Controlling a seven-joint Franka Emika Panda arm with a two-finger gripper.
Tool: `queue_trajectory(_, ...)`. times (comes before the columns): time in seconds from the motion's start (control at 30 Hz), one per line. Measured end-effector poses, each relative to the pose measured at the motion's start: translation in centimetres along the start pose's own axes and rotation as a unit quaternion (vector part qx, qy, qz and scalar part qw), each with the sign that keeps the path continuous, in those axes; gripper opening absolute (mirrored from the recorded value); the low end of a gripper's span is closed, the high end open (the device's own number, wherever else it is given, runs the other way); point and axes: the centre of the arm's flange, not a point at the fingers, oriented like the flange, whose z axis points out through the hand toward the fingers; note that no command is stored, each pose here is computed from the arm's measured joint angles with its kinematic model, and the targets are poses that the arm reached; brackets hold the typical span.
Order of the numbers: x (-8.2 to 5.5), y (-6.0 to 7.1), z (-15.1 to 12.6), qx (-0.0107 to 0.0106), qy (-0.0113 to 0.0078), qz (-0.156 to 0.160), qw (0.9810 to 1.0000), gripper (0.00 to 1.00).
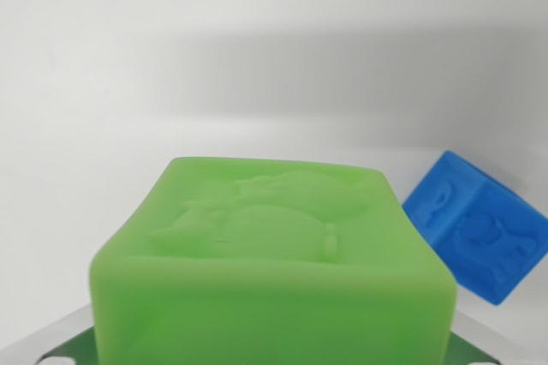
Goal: Stack cube
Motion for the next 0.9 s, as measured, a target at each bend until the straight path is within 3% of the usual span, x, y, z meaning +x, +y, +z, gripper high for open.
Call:
queue_trajectory(0.43, 0.8, 1.4, -0.3, -0.0004, -0.0001, 0.043, 0.9991, 0.0)
queue_trajectory(0.9, 1.5, 2.9, -0.6, -0.0004, 0.0001, 0.089, 0.996, 0.0)
